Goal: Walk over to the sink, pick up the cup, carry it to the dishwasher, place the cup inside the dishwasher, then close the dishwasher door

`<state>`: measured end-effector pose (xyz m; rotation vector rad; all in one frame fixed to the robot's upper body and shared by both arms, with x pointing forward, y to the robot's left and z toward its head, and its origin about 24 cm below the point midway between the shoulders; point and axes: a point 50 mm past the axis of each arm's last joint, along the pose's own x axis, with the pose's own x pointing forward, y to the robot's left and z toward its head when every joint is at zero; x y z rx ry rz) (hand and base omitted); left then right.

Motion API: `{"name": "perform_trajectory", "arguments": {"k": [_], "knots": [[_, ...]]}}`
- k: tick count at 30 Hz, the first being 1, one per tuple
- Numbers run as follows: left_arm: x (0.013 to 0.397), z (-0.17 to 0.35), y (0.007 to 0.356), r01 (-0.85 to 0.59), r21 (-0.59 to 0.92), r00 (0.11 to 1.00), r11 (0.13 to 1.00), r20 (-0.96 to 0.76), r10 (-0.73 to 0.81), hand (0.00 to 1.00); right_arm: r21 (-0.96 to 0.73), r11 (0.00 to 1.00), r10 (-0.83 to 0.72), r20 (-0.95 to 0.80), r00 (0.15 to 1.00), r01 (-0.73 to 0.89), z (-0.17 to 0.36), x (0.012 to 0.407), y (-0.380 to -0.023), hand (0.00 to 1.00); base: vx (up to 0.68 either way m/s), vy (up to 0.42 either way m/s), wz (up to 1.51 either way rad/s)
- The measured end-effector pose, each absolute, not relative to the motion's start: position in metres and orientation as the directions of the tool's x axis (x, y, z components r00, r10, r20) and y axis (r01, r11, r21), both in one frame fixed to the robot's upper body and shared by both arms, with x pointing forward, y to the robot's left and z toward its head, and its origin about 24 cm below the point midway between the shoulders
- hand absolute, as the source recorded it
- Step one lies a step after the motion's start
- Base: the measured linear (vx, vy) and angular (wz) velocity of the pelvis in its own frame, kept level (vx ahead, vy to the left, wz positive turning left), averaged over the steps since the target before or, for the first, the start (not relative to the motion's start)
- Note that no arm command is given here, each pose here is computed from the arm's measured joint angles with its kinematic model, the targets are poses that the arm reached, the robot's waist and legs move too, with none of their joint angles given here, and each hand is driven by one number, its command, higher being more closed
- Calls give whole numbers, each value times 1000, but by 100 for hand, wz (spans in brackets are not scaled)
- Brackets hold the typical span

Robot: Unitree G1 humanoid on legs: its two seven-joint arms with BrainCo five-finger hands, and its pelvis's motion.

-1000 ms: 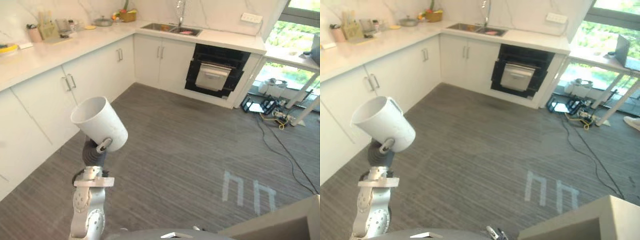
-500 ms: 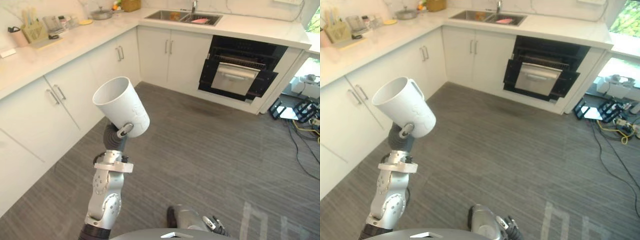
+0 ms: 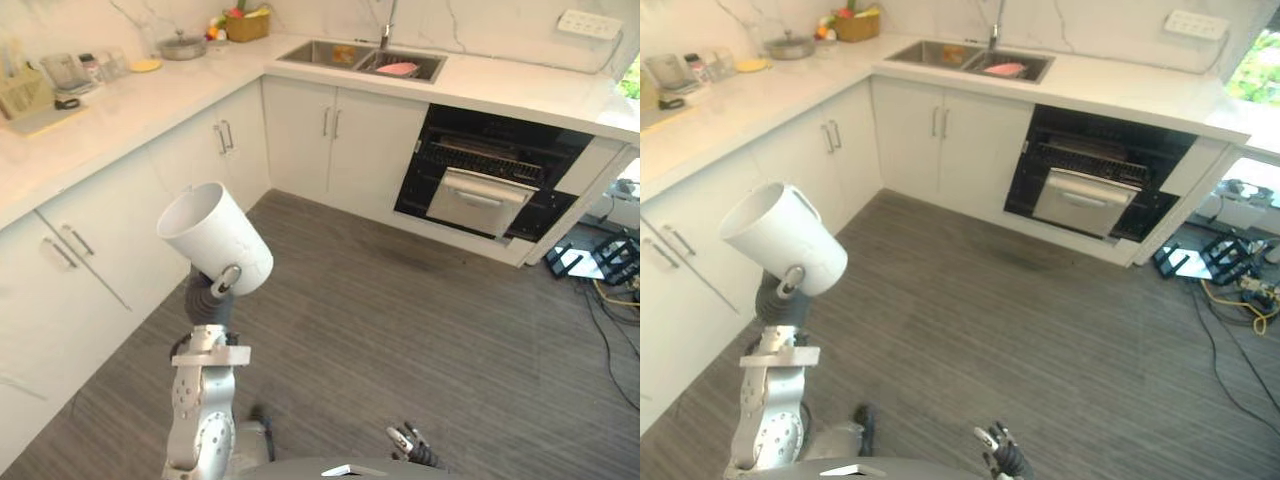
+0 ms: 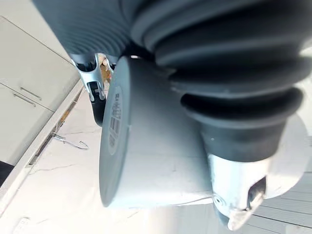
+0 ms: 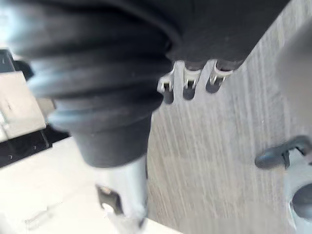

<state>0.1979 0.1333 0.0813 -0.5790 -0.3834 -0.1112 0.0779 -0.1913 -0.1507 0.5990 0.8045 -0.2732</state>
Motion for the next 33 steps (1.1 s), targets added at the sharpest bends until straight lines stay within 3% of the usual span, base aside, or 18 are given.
{"name": "perform_trajectory", "arguments": {"k": [4, 9, 13, 17, 20, 24, 33], "knots": [[200, 81, 140, 255, -452, 908, 855, 415, -52, 100, 416, 756, -36, -744, 667, 505, -152, 84, -188, 0, 535, 301, -39], [212, 95, 133, 375, -355, 856, 856, 488, -173, 100, 338, 608, -154, -837, 525, 718, -165, 49, -190, 0, 374, 168, -29], [212, 93, 113, 416, -357, 859, 836, 455, -233, 100, 293, 576, -232, -837, 496, 763, -163, 33, -201, 0, 451, 172, -24], [217, 106, 82, 542, -319, 796, 777, 492, -353, 100, 228, 527, -364, -810, 460, 819, -159, 35, -205, 0, 550, 33, 33], [215, 104, 83, 540, -325, 800, 776, 484, -354, 100, 177, 481, -482, -765, 427, 859, -152, 33, -219, 0, 682, -96, -12], [216, 102, 85, 516, -351, 817, 781, 476, -326, 100, 226, 516, -553, -649, 523, 826, -134, 72, -237, 0, 674, -148, -61], [209, 101, 78, 516, -376, 818, 770, 483, -312, 100, 311, 441, -771, -349, 533, 842, -75, 106, -267, 0, 432, -55, -73]]}}
